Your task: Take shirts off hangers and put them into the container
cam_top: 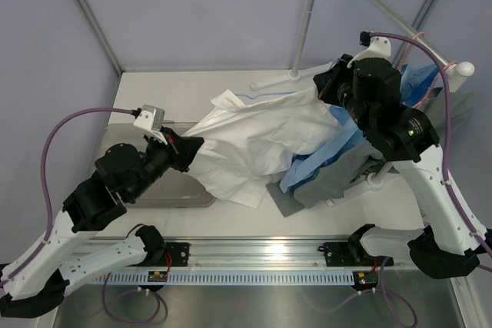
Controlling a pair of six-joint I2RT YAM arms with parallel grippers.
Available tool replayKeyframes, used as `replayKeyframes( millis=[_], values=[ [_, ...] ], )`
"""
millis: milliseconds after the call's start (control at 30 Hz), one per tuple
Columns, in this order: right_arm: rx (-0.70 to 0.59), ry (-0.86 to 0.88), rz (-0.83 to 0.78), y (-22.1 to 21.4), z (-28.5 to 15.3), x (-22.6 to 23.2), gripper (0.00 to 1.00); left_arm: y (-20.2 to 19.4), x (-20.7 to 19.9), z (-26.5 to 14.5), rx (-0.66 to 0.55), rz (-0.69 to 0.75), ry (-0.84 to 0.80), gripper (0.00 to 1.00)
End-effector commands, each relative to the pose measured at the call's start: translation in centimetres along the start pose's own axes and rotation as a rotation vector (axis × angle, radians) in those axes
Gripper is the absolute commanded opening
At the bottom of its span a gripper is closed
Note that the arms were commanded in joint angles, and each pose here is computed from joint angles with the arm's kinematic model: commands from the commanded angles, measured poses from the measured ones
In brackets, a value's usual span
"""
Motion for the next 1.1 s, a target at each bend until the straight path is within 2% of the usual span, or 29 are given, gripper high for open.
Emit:
replayKeyframes(
  millis=[0, 233, 300, 333, 367, 467, 533, 567, 667, 867, 1067],
  values=[
    [-0.182, -0.291, 0.092, 4.1, -1.5, -5.1, 0.0, 0.5, 1.2, -0.6, -0.084, -0.033, 0.038, 0.0],
    [-0.169, -0.11, 0.138, 5.2, -1.1, -4.1, 0.0, -2.4, 1.9, 1.0, -0.022, -0.044, 0.035, 0.0],
    [-0.15, -0.05, 0.135, 5.1, -0.6, -3.2, 0.0, -2.9, 0.8, 1.8, 0.012, -0.042, -0.038, 0.0],
    [-0.135, 0.033, 0.122, 5.0, -0.5, -2.2, 0.0, -3.0, 0.3, 2.2, 0.027, -0.027, -0.072, 0.0],
    [-0.133, 0.065, 0.112, 5.0, -0.3, -1.8, 0.0, -3.6, -1.0, 3.2, 0.079, -0.01, -0.144, 0.0],
    [-0.122, 0.181, 0.034, 4.6, -0.1, -0.4, 0.0, -3.5, -2.9, 4.8, 0.15, 0.045, -0.228, 0.0],
    [-0.086, 0.203, -0.047, 3.8, 0.0, -0.4, 0.0, -2.6, -4.0, 4.8, 0.167, 0.103, -0.277, 0.14],
    [-0.075, 0.205, -0.064, 3.6, 0.1, -0.5, 0.0, -0.8, -5.0, 4.2, 0.142, 0.119, -0.301, 0.3],
    [-0.04, 0.205, -0.137, 2.6, 0.3, -0.8, 0.0, 2.4, -6.8, 2.5, 0.08, 0.189, -0.382, 0.56],
    [-0.004, 0.168, -0.204, 1.4, 0.6, -1.6, 0.0, 5.4, -7.2, -1.1, -0.012, 0.264, -0.431, 0.63],
    [0.032, 0.303, -0.252, 0.7, 0.4, -0.2, 0.0, 4.7, -8.3, -0.2, 0.058, 0.284, -0.493, 0.63]
  ],
)
Point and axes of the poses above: each gripper's point midway between its finger pads, its own z axis out along the fingers, its own x axis along the line the jaws close on, y = z × x, the point moved 6 cm from there along -z, back along the fingers, and after that the axes turned 10 degrees about -z, right-handed, at the moved point
